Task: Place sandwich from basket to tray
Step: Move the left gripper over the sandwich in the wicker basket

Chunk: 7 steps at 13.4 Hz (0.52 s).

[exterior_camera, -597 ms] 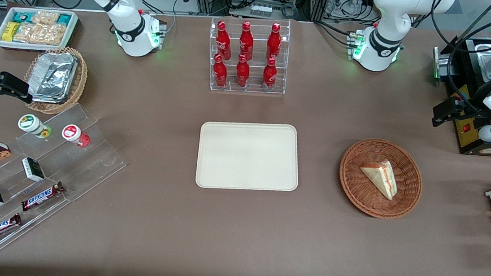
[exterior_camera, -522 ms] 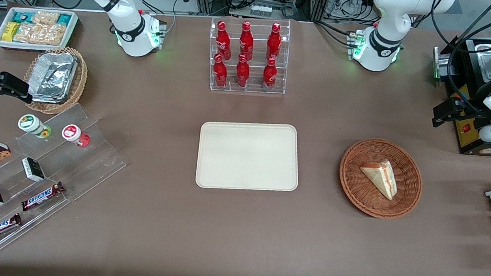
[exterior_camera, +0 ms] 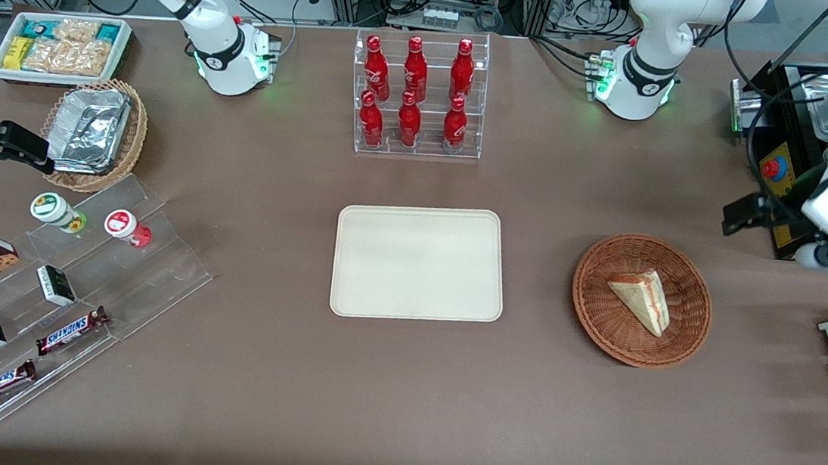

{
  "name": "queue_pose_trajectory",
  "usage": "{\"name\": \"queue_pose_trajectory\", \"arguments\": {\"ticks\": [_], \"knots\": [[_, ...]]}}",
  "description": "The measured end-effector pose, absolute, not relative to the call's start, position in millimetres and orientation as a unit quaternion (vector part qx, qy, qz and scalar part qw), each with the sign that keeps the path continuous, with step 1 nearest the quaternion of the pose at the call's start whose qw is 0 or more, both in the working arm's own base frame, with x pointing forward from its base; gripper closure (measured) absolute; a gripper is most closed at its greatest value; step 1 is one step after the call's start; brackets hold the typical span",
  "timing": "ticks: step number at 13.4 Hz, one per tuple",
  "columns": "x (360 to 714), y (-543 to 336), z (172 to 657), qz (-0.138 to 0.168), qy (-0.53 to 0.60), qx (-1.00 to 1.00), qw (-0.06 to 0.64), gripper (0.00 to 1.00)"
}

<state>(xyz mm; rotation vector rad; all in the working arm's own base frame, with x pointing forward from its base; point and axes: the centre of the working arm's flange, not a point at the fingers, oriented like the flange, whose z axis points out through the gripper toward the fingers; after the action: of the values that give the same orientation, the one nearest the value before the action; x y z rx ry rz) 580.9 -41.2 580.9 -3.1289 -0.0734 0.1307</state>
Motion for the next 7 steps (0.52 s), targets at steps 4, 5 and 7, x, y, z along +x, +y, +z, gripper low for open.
{"name": "queue_pose_trajectory", "arguments": {"ticks": [4, 5, 7], "knots": [[608, -36, 500, 0.033, -0.075, -0.997, 0.004, 0.00], [608, -38, 482, 0.030, -0.100, -0.995, 0.003, 0.00], [606, -46, 449, 0.019, -0.168, -0.986, 0.003, 0.00]]}}
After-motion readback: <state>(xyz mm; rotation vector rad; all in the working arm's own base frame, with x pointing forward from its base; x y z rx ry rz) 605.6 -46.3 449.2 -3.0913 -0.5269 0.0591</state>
